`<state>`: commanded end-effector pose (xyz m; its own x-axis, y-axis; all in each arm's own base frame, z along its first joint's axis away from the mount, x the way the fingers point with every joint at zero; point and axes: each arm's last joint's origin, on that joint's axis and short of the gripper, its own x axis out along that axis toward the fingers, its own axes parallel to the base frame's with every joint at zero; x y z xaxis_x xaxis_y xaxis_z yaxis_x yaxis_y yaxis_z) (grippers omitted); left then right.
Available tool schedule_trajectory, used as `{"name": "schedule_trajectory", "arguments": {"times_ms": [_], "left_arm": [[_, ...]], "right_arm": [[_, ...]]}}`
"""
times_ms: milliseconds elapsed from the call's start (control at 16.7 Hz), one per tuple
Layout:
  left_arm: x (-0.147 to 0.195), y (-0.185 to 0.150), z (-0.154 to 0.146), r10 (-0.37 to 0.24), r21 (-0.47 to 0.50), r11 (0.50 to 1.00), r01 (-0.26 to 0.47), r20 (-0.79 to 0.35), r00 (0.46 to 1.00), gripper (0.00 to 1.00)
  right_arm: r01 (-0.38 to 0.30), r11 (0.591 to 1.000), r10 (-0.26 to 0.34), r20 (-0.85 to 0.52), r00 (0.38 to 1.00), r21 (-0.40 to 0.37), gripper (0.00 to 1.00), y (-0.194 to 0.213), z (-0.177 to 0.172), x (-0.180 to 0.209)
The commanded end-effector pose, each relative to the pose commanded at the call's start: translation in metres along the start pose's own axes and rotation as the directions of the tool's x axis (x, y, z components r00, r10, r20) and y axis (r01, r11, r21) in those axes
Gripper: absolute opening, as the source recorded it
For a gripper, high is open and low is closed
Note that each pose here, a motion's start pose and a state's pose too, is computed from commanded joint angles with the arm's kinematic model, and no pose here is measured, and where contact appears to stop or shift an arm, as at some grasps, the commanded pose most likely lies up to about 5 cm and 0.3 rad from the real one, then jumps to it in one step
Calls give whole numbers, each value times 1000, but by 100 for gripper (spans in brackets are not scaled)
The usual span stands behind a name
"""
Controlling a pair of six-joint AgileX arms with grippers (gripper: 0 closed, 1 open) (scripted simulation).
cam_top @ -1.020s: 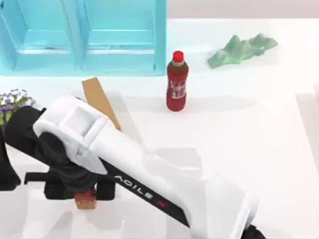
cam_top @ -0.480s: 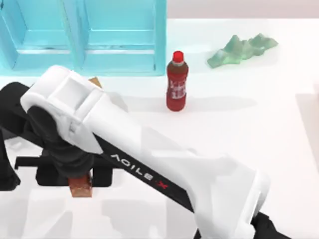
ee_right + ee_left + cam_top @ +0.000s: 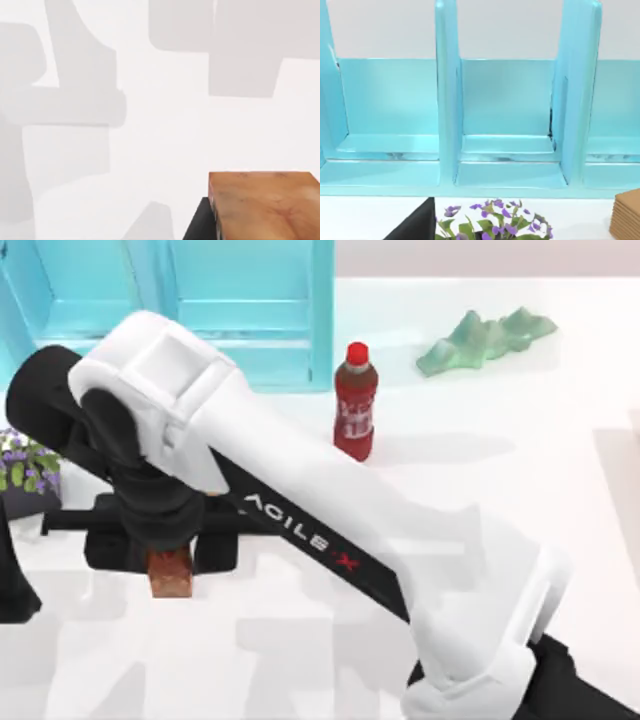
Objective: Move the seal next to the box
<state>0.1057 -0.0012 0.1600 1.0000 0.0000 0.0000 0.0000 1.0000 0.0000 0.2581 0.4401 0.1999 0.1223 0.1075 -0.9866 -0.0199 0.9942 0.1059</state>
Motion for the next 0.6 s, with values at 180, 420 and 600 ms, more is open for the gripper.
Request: {"name": "schedule_trajectory", "arguments": {"times_ms": [180,420,600], "left_arm": [[0,0,0,0,0,1000,0,0,1000,100],[0,0,0,0,0,1000,0,0,1000,100],[0,0,0,0,0,1000,0,0,1000,100]], "right_arm": [[-48,999,48,16,999,-15,0,-31,49,-33],[-58,998,59,34,998,-34,0,-115,116,-69],[-29,999,31,41,999,-37,0,-198,148,-85]]}}
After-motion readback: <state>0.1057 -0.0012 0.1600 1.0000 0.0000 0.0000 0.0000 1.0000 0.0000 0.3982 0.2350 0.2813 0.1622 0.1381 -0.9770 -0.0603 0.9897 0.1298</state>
